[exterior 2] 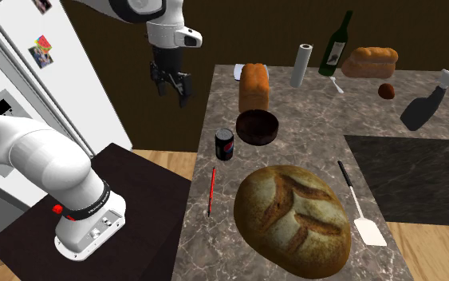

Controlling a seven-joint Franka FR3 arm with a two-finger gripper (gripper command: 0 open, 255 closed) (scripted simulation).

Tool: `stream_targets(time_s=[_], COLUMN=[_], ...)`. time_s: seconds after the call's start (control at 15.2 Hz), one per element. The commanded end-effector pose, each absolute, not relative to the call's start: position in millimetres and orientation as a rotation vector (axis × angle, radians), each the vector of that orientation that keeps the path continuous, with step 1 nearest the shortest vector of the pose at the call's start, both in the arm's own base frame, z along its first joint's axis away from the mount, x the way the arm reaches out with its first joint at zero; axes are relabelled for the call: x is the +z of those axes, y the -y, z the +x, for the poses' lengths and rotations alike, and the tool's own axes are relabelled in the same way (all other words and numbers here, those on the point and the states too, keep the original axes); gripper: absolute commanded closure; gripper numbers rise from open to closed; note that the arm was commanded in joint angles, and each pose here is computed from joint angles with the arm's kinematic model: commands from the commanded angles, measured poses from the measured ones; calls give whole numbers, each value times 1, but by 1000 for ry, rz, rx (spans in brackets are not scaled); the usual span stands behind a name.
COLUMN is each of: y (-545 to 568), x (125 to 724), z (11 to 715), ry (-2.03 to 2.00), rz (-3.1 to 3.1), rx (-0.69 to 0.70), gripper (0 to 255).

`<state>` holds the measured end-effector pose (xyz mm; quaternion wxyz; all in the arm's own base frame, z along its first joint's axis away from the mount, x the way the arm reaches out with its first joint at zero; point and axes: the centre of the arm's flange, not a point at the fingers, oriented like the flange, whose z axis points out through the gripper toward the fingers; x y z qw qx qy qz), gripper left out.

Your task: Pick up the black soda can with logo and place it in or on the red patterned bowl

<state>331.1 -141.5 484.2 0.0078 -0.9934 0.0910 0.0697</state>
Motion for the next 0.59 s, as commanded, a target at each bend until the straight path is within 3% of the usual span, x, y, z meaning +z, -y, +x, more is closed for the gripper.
stream_targets(time_s=[0.0, 0.53], y=[164, 249], x=[469, 411], z=[339, 370], ry=[-286, -294], rz=[-3098, -3066], rx=[209, 180], gripper=[0, 0])
